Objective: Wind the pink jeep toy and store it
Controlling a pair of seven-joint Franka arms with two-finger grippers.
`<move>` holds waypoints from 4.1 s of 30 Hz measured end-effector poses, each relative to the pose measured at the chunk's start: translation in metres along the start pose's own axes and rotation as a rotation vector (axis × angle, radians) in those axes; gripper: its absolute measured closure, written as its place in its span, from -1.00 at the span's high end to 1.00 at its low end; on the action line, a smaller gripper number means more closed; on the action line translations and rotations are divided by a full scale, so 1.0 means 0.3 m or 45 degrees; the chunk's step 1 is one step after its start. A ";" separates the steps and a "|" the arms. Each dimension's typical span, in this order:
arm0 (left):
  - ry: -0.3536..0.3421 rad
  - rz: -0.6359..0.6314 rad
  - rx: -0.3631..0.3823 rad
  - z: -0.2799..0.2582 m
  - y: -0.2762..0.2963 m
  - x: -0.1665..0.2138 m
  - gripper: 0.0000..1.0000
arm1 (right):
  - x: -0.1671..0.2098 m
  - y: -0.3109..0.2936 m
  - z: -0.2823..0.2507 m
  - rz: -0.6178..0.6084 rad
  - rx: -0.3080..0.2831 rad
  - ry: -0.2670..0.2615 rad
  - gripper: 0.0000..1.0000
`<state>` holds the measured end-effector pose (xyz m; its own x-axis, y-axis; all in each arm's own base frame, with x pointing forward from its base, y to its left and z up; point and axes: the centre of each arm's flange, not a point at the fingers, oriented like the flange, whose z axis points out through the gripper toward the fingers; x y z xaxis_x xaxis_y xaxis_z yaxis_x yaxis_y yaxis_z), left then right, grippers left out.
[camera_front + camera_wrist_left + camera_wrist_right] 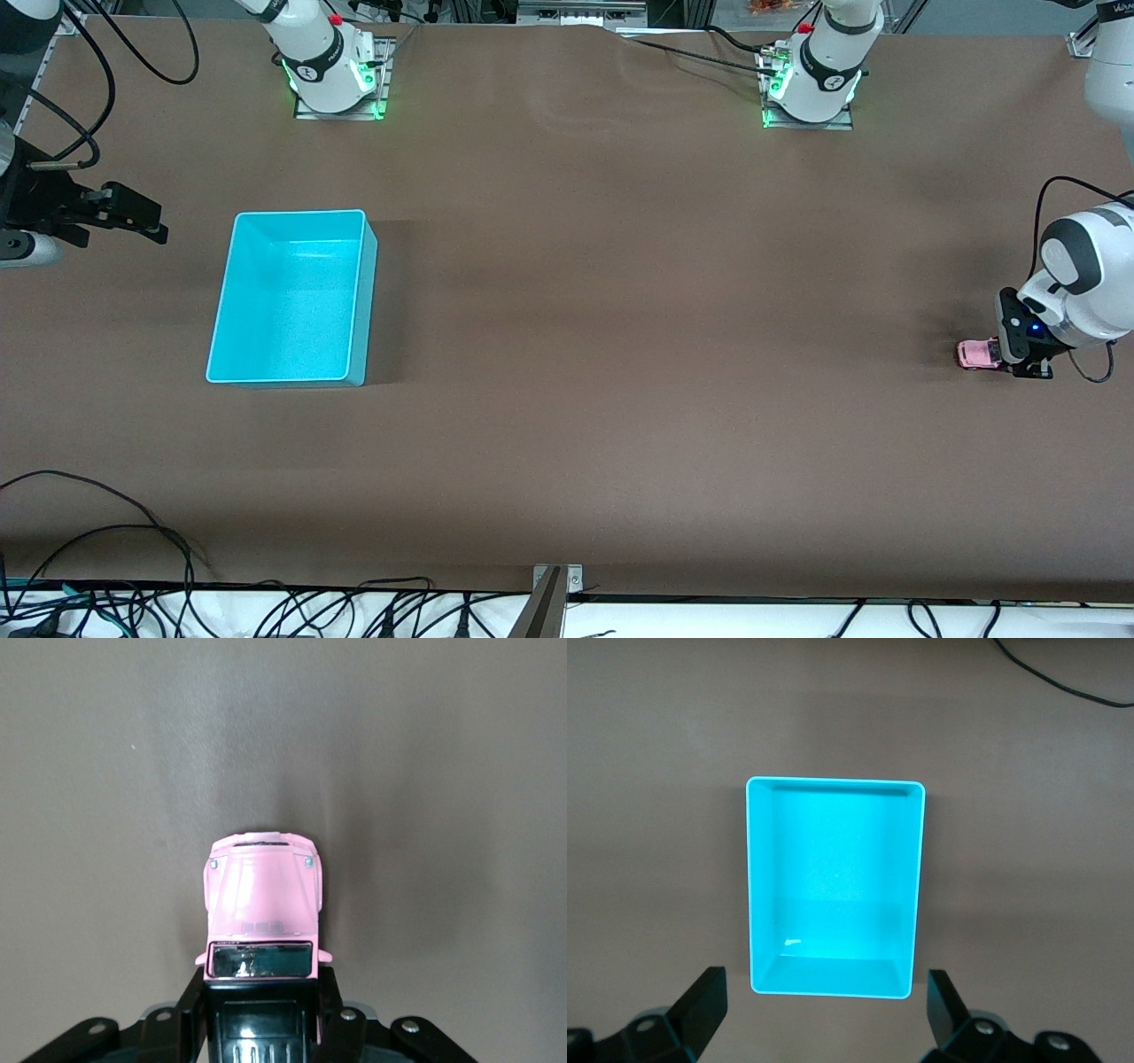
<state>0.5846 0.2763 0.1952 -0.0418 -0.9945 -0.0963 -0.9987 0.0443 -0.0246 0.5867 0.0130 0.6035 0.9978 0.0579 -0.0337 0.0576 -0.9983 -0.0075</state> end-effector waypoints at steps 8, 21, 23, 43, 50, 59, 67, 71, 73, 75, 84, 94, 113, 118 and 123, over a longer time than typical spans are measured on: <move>0.001 0.002 -0.001 0.001 0.000 0.000 0.02 | 0.000 0.000 0.000 0.000 0.000 0.000 1.00; 0.067 -0.005 -0.205 -0.051 -0.029 -0.028 1.00 | 0.000 0.000 0.000 0.000 0.000 0.000 1.00; 0.071 -0.004 -0.220 -0.097 -0.056 -0.035 1.00 | 0.000 0.000 0.000 0.000 0.000 0.000 1.00; 0.032 -0.313 -0.117 -0.558 -0.258 0.037 1.00 | 0.000 0.000 0.000 0.000 0.000 0.000 1.00; 0.042 -0.501 -0.118 -0.656 -0.284 0.129 1.00 | 0.000 0.001 0.000 0.001 0.000 0.000 1.00; 0.086 -0.833 -0.281 -0.757 -0.274 0.290 1.00 | 0.000 0.001 0.000 0.001 0.001 0.000 1.00; 0.090 -1.032 -0.351 -0.807 -0.255 0.313 1.00 | 0.000 0.001 0.000 0.001 0.001 0.000 1.00; 0.072 -1.122 -0.359 -0.821 -0.258 0.341 1.00 | 0.000 0.001 0.000 0.001 0.001 0.000 1.00; 0.061 -1.164 -0.364 -0.831 -0.263 0.367 1.00 | 0.000 0.001 0.000 0.001 0.001 0.000 1.00; 0.052 -1.190 -0.363 -0.844 -0.270 0.401 1.00 | 0.000 0.001 0.000 0.001 0.001 0.000 1.00; 0.048 -1.526 -0.269 -0.985 -0.308 0.415 1.00 | 0.000 0.001 0.000 0.001 0.001 0.000 1.00; 0.051 -1.970 -0.244 -1.085 -0.341 0.544 1.00 | 0.000 0.001 0.000 0.001 0.002 0.000 1.00; 0.109 -2.041 -0.256 -1.256 -0.292 0.535 1.00 | -0.001 0.000 0.001 0.000 0.002 -0.003 1.00; 0.114 -2.034 -0.239 -1.292 -0.283 0.558 1.00 | -0.005 0.000 0.004 -0.012 0.003 -0.019 1.00; 0.079 -2.043 -0.248 -1.312 -0.264 0.571 1.00 | -0.007 -0.007 0.006 -0.022 0.003 -0.026 1.00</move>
<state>0.6453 0.0650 0.5724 0.9983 -0.0043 -0.0586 -0.0005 -0.9979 0.0654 0.5844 0.0149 0.6018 0.9957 0.0749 -0.0539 0.0744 -0.9972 -0.0110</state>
